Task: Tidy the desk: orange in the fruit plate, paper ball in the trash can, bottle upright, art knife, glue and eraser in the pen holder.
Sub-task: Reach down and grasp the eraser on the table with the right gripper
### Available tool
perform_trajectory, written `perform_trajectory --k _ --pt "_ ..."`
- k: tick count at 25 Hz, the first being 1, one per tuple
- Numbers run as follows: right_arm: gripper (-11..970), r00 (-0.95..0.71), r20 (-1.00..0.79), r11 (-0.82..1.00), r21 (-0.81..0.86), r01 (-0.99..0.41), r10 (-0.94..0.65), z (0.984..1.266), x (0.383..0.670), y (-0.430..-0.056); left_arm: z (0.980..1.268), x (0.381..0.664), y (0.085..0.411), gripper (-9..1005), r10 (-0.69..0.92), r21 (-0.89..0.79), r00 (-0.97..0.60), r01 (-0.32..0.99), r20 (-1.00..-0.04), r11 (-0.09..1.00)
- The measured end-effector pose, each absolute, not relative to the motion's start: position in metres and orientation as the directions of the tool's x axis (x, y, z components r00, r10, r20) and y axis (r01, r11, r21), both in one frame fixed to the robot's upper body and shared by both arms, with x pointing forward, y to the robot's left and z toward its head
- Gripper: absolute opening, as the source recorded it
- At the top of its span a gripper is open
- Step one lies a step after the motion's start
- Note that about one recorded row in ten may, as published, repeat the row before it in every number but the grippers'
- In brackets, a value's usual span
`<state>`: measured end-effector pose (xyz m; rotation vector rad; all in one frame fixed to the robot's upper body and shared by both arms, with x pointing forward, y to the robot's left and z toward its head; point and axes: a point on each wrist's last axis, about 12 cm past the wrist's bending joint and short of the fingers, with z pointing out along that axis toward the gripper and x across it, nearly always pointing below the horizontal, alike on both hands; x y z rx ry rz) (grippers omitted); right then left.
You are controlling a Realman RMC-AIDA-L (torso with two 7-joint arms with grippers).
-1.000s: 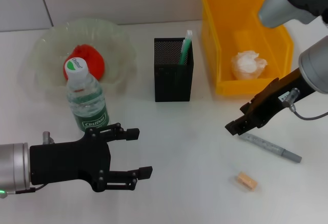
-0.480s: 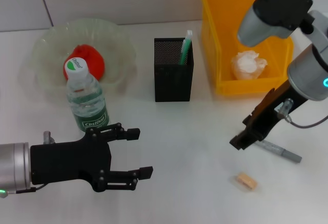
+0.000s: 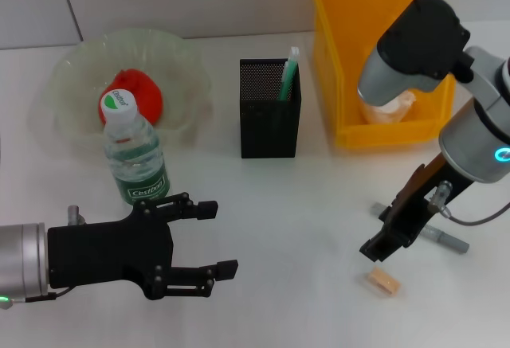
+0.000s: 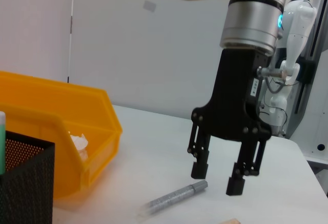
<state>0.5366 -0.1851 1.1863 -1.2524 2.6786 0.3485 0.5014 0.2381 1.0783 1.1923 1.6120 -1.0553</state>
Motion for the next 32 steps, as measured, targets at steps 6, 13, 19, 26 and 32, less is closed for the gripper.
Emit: perform_trajectory --k 6,13,19,26,32 --pt "586 -0.648 -0.229 0.630 0.155 -0.761 -0.727 1.177 0.536 -0.187 1.078 0.502 0.238 862 0.257 -0.139 -0.188 0.971 -0.948 0.195" --pt "586 -0.655 -0.219 0.634 0.168 -0.755 -0.723 1.173 0.535 -0.188 1.079 0.504 0.237 862 0.258 -0.136 -0.184 0.972 -0.948 0.194" --pt "585 -0.655 -0.214 0.632 0.170 -0.756 -0.725 1.171 0.534 -0.187 1.079 0.505 0.236 862 0.259 -0.133 -0.181 0.973 -0.949 0.190" --pt "585 -0.665 -0.199 0.640 0.183 -0.747 -0.720 1.164 0.534 -0.188 1.079 0.505 0.236 862 0.259 -0.132 -0.180 0.973 -0.949 0.191" --pt "584 -0.664 -0.193 0.637 0.187 -0.748 -0.722 1.160 0.534 -0.188 1.080 0.506 0.235 862 0.260 -0.129 -0.176 0.973 -0.949 0.189"
